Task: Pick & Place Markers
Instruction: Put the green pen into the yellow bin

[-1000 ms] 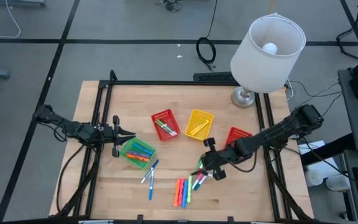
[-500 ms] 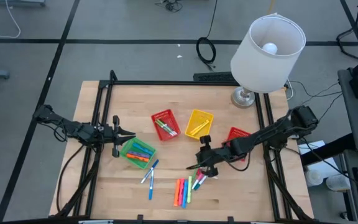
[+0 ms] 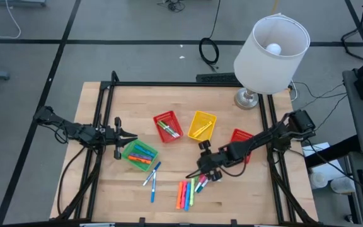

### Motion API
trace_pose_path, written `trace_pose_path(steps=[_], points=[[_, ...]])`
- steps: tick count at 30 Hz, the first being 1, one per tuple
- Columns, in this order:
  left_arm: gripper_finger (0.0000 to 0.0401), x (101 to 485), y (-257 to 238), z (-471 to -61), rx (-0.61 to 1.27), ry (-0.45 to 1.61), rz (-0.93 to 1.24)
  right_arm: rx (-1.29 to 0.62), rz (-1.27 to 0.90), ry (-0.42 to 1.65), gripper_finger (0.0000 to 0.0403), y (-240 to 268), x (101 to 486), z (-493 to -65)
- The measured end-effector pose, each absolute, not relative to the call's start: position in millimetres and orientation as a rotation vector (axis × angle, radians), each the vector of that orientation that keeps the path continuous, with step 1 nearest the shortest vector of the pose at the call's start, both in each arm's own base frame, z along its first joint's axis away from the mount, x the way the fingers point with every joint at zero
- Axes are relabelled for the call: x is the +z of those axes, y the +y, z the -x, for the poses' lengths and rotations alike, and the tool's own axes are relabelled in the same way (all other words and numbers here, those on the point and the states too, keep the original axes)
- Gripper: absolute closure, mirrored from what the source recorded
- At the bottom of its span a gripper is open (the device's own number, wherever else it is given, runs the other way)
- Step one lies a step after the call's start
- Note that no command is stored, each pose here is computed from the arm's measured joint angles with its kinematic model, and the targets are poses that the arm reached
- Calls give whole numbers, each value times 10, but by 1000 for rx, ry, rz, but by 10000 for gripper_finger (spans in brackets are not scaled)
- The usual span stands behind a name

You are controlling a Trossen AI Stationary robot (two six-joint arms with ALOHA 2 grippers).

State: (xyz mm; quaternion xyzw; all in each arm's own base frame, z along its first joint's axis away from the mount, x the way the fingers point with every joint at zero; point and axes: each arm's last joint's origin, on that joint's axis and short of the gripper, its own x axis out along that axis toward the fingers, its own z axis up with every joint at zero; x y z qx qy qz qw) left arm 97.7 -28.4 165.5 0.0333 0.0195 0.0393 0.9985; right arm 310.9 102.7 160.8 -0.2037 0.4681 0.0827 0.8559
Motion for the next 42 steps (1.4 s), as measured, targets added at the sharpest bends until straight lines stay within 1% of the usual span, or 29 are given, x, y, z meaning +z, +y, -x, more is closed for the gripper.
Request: trace_pose_path(steps=[4, 21, 42], points=[[352, 1654, -285, -977, 78, 40, -67, 237, 441, 1022, 312, 1034, 1568, -3085], [352, 1654, -285, -978, 79, 40, -67, 249, 475, 1060, 312, 1027, 1405, -3132], [352, 1654, -285, -977, 78, 41, -67, 259, 470, 1081, 312, 1025, 1368, -3118]])
